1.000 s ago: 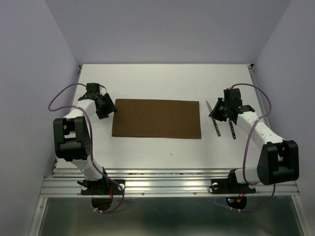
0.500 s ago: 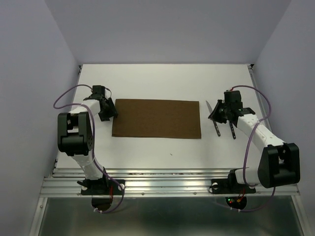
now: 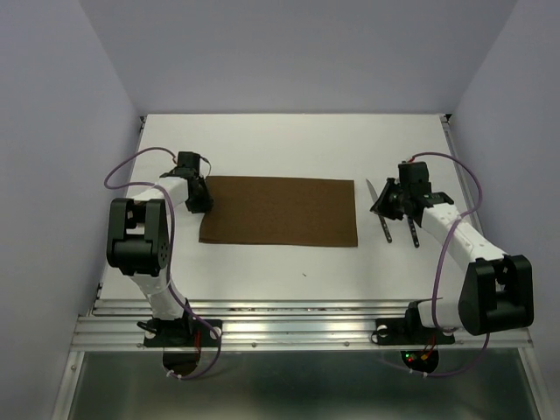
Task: Fold the napkin into a case and place the utensils inside
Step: Pick up the rectangle-folded napkin at the center of the board, then fold the rectangle-folded napkin at the center of the board.
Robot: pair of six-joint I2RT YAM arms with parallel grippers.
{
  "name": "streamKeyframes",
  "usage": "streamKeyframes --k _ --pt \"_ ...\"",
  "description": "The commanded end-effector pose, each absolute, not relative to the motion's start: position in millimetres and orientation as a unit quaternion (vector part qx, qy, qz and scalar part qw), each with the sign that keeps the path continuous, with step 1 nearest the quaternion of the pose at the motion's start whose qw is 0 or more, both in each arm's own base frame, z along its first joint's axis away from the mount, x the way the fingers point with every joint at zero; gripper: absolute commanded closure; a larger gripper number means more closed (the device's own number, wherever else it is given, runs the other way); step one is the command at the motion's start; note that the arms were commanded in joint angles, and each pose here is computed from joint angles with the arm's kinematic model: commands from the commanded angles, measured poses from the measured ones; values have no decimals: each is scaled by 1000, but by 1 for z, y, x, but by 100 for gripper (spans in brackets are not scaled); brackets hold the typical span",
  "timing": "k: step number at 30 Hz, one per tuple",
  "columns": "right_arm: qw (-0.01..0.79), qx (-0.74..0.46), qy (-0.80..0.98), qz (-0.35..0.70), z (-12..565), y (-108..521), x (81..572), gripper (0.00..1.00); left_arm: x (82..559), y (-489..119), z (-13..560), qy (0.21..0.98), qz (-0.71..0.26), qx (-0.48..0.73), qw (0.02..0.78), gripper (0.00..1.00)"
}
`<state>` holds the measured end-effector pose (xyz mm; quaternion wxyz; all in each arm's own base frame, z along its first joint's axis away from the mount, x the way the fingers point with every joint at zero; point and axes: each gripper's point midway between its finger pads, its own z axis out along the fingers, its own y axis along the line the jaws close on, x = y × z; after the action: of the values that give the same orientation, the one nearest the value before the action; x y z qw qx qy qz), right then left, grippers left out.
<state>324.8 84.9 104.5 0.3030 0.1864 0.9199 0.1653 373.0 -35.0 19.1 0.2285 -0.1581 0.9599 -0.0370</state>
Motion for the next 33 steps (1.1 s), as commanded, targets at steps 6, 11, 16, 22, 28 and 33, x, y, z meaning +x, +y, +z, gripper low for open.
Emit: streamKeyframes --k 6,11,16,22,28,33 --pt "295 181 926 150 78 82 323 79 348 -32 -4 974 -4 -159 159 100" --pt "278 165 933 155 67 88 321 79 359 -38 25 969 -22 -157 190 100" --pt "259 158 939 162 54 96 322 80 368 -55 62 964 -52 -140 221 100" --pt "254 163 937 176 43 108 330 82 370 -69 78 964 -57 -122 228 100" --pt "257 164 938 163 40 105 342 77 375 -78 93 961 -66 -116 242 100" --pt "262 161 940 149 40 102 354 74 381 -82 106 958 -73 -112 254 100"
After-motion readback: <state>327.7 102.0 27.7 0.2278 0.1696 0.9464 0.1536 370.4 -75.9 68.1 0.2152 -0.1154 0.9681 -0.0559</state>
